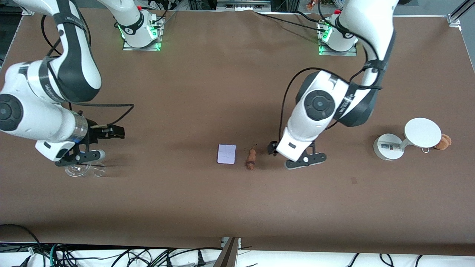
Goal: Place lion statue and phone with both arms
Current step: 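Move the right gripper to the phone while the left gripper reaches the lion, then close the right gripper on the phone while the left gripper grasps the lion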
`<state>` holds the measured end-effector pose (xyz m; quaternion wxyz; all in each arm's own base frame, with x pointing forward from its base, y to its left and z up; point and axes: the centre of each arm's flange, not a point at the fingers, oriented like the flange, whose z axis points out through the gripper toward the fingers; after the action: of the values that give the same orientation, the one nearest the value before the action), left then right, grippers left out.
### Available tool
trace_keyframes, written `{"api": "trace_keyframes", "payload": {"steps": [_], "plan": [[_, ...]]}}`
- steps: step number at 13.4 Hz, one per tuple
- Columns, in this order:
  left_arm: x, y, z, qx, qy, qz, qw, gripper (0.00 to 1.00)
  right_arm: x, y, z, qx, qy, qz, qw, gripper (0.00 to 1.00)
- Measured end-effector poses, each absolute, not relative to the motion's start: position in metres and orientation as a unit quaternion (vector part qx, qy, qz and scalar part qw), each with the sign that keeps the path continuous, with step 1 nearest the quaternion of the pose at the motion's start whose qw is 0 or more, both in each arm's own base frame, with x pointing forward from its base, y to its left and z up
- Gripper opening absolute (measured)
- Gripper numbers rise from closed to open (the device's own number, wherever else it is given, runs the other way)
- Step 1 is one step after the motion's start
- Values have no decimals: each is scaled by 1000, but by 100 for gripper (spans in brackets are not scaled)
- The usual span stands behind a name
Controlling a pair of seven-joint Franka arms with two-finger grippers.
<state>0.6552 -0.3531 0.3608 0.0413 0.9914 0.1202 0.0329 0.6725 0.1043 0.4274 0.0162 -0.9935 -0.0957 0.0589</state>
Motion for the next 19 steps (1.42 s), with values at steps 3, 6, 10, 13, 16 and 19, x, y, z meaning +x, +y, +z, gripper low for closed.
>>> {"api": "trace_keyframes", "payload": {"steps": [3,6,10,13,16,19], "plan": [[656,-390,319,988,125,60,68,100,681,127,395,-995,-80,54,13,100],[651,-408,283,990,102,78,56,100,682,157,376,-997,-55,45,11,100],[638,-436,262,991,80,104,31,100,682,180,359,-998,-40,42,9,100],[639,-443,252,990,84,107,34,100,682,189,352,-999,-35,38,10,100],[641,-449,237,989,83,113,39,100,681,204,346,-999,-33,32,11,100],[642,-449,223,989,84,115,40,100,680,214,338,-999,-34,29,11,100]]}}
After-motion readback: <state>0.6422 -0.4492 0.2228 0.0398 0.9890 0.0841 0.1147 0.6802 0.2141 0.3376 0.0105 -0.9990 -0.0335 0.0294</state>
